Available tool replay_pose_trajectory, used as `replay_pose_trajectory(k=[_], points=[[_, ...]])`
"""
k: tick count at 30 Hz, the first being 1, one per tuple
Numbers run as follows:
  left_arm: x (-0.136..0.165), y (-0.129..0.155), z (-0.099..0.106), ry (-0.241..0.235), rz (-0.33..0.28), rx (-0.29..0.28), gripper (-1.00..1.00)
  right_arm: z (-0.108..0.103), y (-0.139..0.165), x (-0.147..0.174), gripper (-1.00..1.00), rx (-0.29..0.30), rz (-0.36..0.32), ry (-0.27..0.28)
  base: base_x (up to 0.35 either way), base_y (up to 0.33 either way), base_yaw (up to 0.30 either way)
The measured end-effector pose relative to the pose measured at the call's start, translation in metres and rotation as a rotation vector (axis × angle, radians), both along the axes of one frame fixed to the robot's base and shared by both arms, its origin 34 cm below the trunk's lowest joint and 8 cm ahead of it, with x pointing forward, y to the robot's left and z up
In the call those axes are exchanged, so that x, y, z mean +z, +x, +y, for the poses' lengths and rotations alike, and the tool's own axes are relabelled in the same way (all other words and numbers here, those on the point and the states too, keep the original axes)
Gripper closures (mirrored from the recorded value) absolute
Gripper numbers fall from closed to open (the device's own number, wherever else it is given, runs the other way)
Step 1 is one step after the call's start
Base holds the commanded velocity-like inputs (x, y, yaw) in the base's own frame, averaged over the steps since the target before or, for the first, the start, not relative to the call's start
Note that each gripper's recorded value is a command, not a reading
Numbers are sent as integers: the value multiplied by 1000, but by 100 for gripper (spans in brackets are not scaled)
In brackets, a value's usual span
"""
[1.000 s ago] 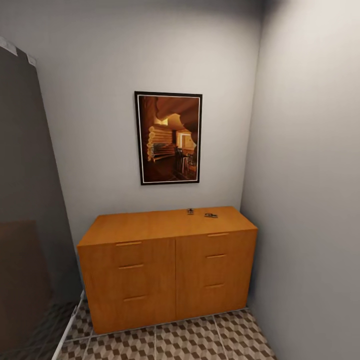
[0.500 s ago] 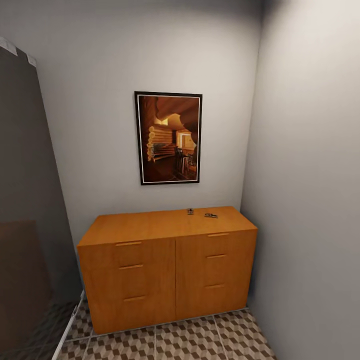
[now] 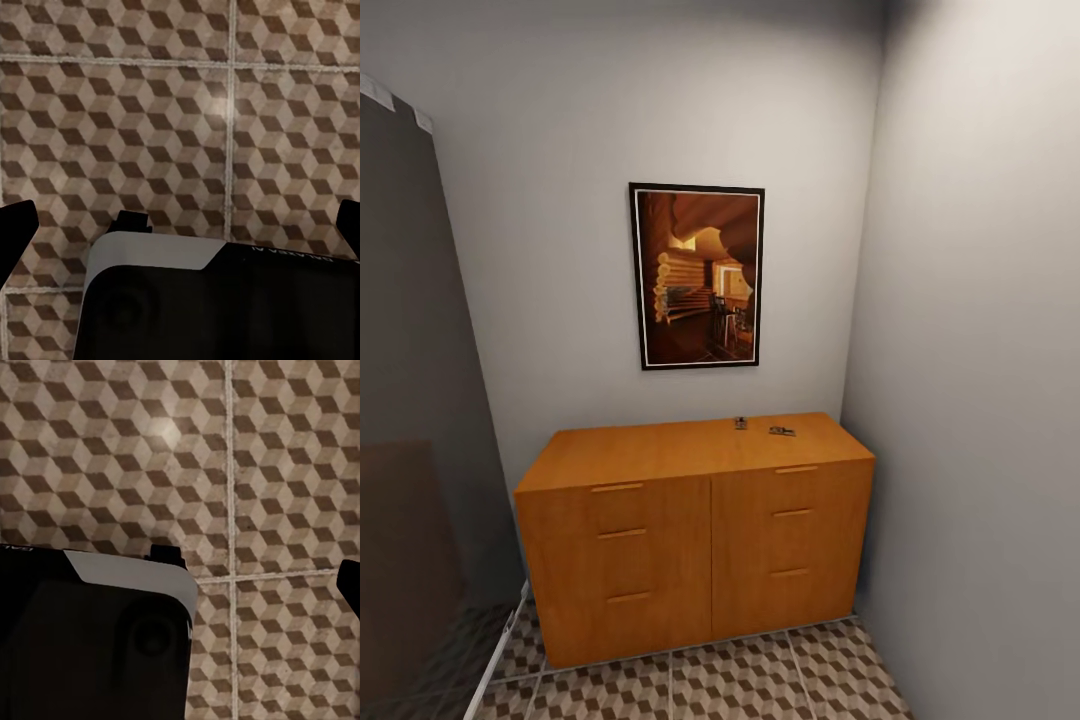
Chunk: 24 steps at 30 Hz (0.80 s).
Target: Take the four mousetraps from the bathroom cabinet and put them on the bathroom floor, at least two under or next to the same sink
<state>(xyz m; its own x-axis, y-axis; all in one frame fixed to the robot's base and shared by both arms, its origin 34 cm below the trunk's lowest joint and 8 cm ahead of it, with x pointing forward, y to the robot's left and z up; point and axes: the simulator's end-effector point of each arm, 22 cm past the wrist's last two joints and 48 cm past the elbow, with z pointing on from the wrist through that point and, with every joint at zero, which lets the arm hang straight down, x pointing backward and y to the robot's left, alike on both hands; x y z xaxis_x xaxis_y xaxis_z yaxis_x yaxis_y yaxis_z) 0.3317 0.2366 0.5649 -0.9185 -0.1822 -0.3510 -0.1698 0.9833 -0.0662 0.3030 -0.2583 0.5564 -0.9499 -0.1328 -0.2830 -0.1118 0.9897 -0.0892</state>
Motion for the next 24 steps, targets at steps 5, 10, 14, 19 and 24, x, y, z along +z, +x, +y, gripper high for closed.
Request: replay_pose_trajectory(k=[5, 10, 14, 19, 24], points=[[0, 0, 0, 0, 0, 0, -100, 0, 0, 0, -100, 2, 0, 0, 0, 0, 0], [0, 0, 0, 0, 0, 0, -100, 0, 0, 0, -100, 2, -1, 0, 0, 0, 0], [0, 0, 0, 0, 0, 0, -100, 0, 0, 0, -100, 1, -2, 0, 0, 0, 0], [0, 0, 0, 0, 1, 0, -100, 2, 0, 0, -100, 0, -1, -1, 0, 0, 0], [0, 0, 0, 0, 0, 0, -100, 3, 0, 0, -100, -5, -2, -4, 0, 0, 0]])
